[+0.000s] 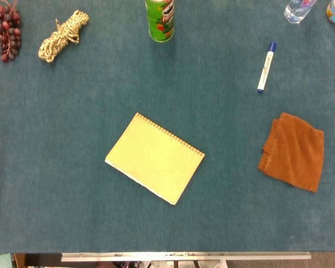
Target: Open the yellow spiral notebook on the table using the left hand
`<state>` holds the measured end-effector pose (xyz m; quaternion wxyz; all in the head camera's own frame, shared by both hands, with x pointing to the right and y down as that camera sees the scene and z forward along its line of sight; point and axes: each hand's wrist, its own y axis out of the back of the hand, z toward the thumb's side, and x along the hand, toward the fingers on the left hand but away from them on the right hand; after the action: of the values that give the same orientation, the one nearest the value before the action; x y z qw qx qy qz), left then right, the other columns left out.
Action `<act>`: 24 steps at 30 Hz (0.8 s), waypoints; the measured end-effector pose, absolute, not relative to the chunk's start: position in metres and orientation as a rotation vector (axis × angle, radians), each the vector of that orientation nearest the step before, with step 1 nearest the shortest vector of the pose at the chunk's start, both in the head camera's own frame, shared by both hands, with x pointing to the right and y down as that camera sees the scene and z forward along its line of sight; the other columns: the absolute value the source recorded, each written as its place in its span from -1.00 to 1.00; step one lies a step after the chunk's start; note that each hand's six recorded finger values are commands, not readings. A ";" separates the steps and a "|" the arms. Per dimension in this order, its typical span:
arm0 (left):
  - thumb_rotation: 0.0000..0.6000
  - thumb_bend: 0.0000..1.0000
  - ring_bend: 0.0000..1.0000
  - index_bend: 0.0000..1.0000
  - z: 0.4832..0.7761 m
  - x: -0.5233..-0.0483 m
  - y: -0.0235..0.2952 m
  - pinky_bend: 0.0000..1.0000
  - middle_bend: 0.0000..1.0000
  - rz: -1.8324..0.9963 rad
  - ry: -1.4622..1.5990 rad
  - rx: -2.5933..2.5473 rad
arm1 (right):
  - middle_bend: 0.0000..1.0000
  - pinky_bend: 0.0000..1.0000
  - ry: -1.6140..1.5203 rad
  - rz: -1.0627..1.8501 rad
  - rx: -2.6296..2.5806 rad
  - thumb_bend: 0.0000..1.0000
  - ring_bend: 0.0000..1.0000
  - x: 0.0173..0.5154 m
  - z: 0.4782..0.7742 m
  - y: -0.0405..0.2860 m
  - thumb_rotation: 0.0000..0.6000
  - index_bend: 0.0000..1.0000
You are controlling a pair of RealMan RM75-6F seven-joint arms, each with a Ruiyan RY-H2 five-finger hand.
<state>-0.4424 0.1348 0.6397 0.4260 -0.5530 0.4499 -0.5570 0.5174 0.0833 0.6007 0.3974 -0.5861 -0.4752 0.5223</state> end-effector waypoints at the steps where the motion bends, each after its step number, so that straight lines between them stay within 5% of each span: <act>1: 1.00 -0.04 -0.91 -0.44 0.640 -0.442 0.135 -1.00 -0.63 -1.392 1.124 -1.383 | -0.37 -0.45 -1.204 1.323 -1.484 -0.33 -0.57 0.517 0.601 0.083 1.00 -0.21; 18: 1.00 -0.04 -0.91 -0.44 0.647 -0.433 0.124 -1.00 -0.63 -1.358 1.045 -1.445 | -0.37 -0.45 -1.207 1.303 -1.470 -0.33 -0.57 0.516 0.596 0.078 1.00 -0.21; 24: 1.00 -0.07 -0.91 -0.58 0.653 -0.419 0.111 -1.00 -0.64 -1.286 0.946 -1.539 | -0.37 -0.45 -1.209 1.292 -1.436 -0.33 -0.57 0.515 0.590 0.071 1.00 -0.21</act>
<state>-0.4193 0.1109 0.6532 0.4456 -0.6214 0.3819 -0.5191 0.5145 0.0712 0.5896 0.4181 -0.5725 -0.4820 0.5149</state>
